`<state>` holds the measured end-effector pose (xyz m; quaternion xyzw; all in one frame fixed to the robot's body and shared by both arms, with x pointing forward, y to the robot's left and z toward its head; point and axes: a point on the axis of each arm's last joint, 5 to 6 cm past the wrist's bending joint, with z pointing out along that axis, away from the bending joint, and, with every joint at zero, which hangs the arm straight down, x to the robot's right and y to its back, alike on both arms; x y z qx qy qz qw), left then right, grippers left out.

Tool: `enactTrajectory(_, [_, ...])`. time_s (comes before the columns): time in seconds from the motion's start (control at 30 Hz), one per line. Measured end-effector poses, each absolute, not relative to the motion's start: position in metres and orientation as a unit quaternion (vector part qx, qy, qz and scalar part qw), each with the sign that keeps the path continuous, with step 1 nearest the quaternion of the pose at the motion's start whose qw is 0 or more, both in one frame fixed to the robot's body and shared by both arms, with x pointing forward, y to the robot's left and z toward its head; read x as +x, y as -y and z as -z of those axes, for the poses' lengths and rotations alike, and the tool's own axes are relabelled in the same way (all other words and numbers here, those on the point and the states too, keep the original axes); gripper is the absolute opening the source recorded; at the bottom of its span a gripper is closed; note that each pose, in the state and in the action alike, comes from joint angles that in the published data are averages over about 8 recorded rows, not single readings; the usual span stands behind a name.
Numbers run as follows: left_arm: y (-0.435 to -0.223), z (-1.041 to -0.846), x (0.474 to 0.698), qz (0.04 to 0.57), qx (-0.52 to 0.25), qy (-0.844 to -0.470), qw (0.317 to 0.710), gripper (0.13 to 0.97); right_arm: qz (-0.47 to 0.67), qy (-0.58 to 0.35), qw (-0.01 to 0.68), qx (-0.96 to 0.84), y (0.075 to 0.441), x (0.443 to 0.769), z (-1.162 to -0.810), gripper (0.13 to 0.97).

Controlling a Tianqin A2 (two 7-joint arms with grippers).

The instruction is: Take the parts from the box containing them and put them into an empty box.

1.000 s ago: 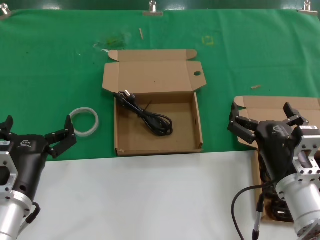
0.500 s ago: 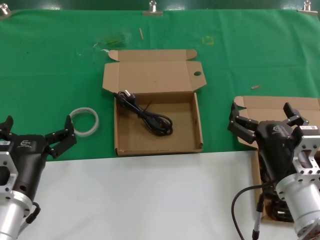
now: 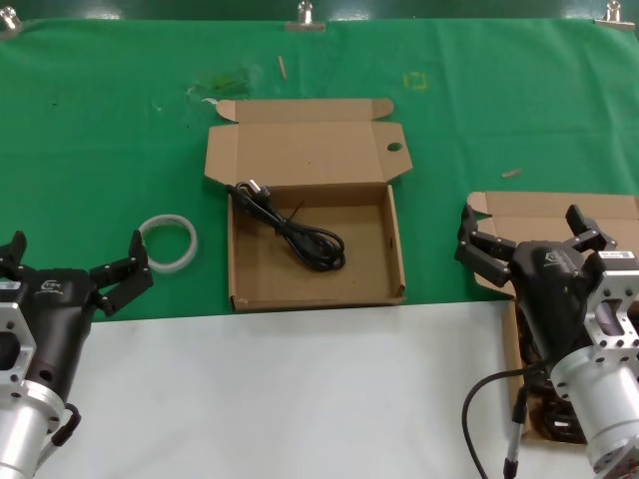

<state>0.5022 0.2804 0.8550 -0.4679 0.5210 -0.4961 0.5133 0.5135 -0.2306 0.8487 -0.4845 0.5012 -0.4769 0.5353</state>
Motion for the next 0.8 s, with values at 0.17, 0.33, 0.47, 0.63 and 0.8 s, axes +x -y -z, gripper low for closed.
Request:
enactTrajectory(0.17, [-0.2804, -0.855, 0.5022, 0.496, -0.468, -0.521, 0.513, 0.966, 0.477, -0.501, 0.535, -0.485, 0.2306, 0.5135, -0.8487, 0.966])
enactTrajectory(0.33, [-0.2804, -0.855, 0.5022, 0.496, -0.468, -0.521, 0.513, 0.966, 0.477, -0.501, 0.535, -0.485, 0.2306, 0.5135, -0.8487, 0.966])
enactTrajectory(0.47, [-0.2804, -0.855, 0.5022, 0.496, -0.468, -0.521, 0.513, 0.966, 0.477, -0.501, 0.535, -0.485, 0.2306, 0.5135, -0.8487, 0.966])
enactTrajectory(0.63, [-0.2804, -0.855, 0.5022, 0.496, -0.468, -0.521, 0.513, 0.966, 0.477, -0.501, 0.535, -0.485, 0.2306, 0.5135, -0.8487, 0.966])
enactTrajectory(0.8, [-0.2804, -0.855, 0.5022, 0.496, -0.468, -0.521, 0.513, 0.966, 0.477, -0.501, 0.535, -0.485, 0.2306, 0.5135, -0.8487, 0.966])
